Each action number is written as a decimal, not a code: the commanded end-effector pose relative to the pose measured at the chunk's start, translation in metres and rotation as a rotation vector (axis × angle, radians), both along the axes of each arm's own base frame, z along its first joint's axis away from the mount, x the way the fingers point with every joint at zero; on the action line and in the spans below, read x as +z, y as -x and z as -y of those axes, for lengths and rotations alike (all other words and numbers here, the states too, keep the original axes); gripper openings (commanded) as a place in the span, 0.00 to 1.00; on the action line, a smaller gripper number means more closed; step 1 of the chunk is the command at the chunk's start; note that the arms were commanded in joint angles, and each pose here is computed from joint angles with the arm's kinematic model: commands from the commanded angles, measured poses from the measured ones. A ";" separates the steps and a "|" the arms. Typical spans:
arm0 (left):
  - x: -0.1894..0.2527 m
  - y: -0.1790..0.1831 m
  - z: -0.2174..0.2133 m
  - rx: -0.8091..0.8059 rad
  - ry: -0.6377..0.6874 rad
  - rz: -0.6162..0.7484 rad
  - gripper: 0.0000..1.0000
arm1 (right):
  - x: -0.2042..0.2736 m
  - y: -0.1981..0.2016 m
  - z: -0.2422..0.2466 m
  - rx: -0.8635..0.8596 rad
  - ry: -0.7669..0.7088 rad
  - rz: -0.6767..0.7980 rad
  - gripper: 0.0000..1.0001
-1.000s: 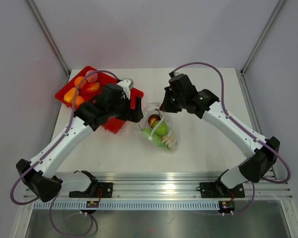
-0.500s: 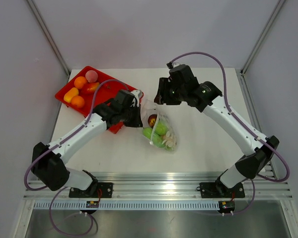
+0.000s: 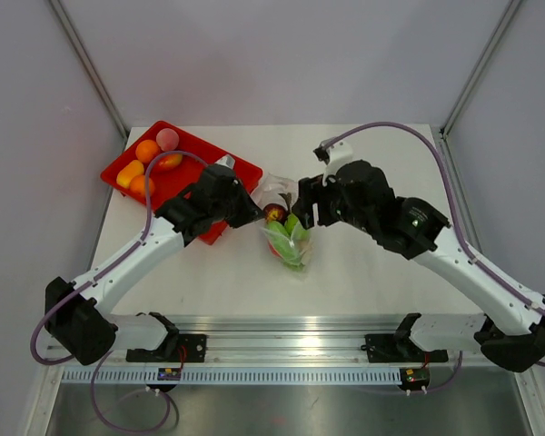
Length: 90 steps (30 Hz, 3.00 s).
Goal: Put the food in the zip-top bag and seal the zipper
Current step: Adjust the zipper food storage bag at the center of the board.
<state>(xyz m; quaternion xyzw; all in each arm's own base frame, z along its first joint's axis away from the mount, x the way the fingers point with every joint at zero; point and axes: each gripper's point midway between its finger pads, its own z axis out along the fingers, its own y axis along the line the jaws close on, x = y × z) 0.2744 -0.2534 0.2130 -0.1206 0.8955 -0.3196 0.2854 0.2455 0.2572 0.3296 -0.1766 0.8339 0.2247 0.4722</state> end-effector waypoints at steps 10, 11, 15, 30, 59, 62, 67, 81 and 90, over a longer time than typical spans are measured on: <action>0.018 -0.016 -0.006 0.116 0.040 0.049 0.00 | -0.041 0.066 -0.025 0.002 0.024 0.207 0.70; 0.017 -0.016 -0.005 0.114 0.042 0.049 0.00 | -0.043 0.064 -0.026 -0.014 0.017 0.211 0.69; 0.015 -0.014 -0.005 0.107 0.041 0.045 0.00 | -0.066 0.062 -0.030 -0.039 0.049 0.220 0.62; 0.013 -0.010 -0.007 0.107 0.044 0.041 0.00 | -0.086 0.053 -0.046 -0.060 -0.011 0.289 0.36; 0.095 0.041 -0.048 -0.276 -0.257 0.500 0.79 | -0.072 0.030 -0.023 0.198 0.045 0.202 0.00; 0.109 0.045 -0.042 -0.442 -0.327 0.609 0.61 | -0.071 0.031 -0.023 0.197 0.022 0.195 0.00; 0.119 0.076 -0.008 -0.817 -0.296 0.789 0.66 | -0.069 0.034 -0.024 0.205 -0.007 0.183 0.00; 0.053 0.091 0.046 -1.148 -0.304 0.688 0.61 | -0.071 0.039 -0.012 0.192 -0.011 0.131 0.00; 0.022 0.092 0.052 -1.243 -0.320 0.564 0.00 | -0.062 0.046 0.011 0.120 -0.053 0.118 0.40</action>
